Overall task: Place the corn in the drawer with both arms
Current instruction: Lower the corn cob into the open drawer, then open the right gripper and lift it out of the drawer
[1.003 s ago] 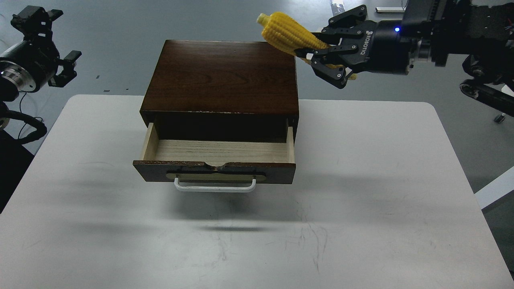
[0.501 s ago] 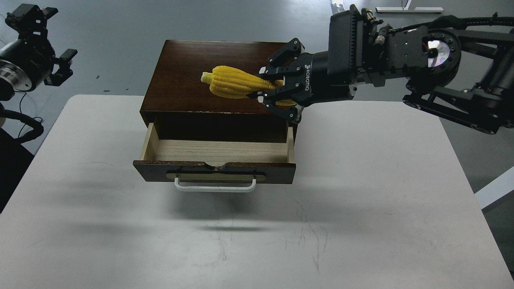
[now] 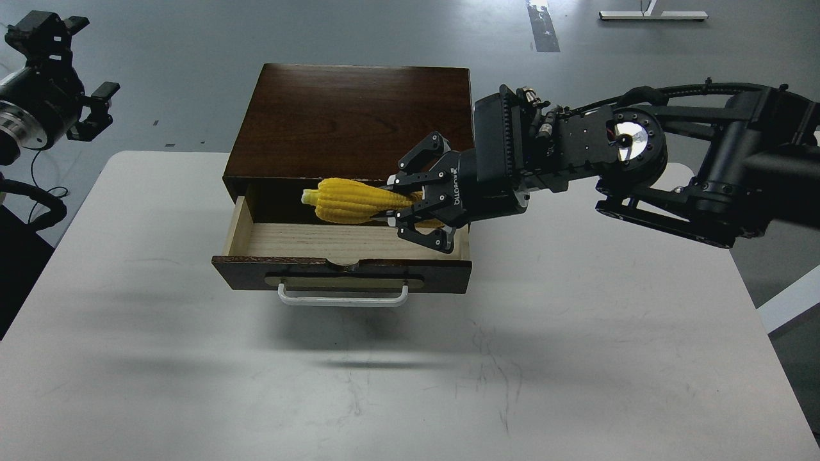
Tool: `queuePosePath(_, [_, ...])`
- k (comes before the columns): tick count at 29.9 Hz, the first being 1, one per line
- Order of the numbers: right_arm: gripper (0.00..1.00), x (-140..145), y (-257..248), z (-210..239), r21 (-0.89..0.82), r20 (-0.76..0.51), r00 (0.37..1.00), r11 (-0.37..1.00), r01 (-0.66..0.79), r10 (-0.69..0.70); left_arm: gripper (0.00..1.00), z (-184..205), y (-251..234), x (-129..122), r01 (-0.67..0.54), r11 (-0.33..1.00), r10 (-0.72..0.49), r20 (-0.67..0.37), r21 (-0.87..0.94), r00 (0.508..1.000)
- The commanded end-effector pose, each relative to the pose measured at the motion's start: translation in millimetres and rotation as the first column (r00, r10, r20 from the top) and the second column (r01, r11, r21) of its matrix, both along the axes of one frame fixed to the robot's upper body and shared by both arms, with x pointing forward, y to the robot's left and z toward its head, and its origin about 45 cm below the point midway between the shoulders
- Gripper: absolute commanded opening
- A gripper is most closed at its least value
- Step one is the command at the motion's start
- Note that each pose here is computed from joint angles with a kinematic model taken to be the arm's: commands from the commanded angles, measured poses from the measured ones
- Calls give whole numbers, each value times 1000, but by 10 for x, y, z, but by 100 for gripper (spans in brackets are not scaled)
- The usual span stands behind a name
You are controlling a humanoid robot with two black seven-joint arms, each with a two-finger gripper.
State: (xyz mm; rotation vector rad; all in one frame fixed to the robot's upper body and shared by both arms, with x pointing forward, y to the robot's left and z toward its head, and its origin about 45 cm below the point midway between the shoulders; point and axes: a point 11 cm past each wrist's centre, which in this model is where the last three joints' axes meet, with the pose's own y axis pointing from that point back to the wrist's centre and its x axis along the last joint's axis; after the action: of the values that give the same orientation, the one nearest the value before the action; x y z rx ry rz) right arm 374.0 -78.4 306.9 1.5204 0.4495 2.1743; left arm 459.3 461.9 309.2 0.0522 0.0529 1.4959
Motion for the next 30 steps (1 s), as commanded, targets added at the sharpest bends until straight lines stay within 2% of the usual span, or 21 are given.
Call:
queuePosePath(1, [8, 88, 53, -25, -2, 10, 1000, 1000, 15, -15, 99, 6, 10, -3, -2, 1000, 2, 2, -1, 1000])
queuePosePath(8, [10, 118, 192, -67, 8, 21, 1000, 1000, -2, 2, 99, 8, 10, -3, -2, 1000, 2, 4, -1, 1000])
queuePosePath(11, [15, 129, 187, -125, 4, 13, 1000, 1000, 5, -5, 99, 8, 10, -3, -2, 1000, 2, 4, -1, 1000])
queuePosePath(14, [47, 143, 173, -136, 3, 13, 1000, 1000, 12, -12, 99, 15, 8, 0, -2, 1000, 2, 5, -1, 1000])
queuePosePath(15, [65, 154, 163, -142, 2, 13, 1000, 1000, 16, -16, 99, 15, 8, 0, -2, 1000, 2, 5, -1, 1000])
queuePosePath(17, [83, 180, 141, -150, 2, 14, 1000, 1000, 26, -26, 99, 15, 7, 0, -1, 1000, 1, 5, 1, 1000])
queuePosePath(18, [89, 198, 131, -145, 2, 17, 999, 999, 32, -32, 99, 15, 7, 0, -1, 1000, 1, 5, 1, 1000])
queuePosePath(21, [94, 225, 118, -142, 2, 21, 999, 999, 39, -39, 99, 25, 8, 3, -2, 1000, 2, 8, -2, 1000])
queuePosePath(30, [98, 250, 107, -149, 3, 23, 999, 999, 48, -48, 99, 47, -9, 16, -1, 1000, 1, 17, -13, 1000])
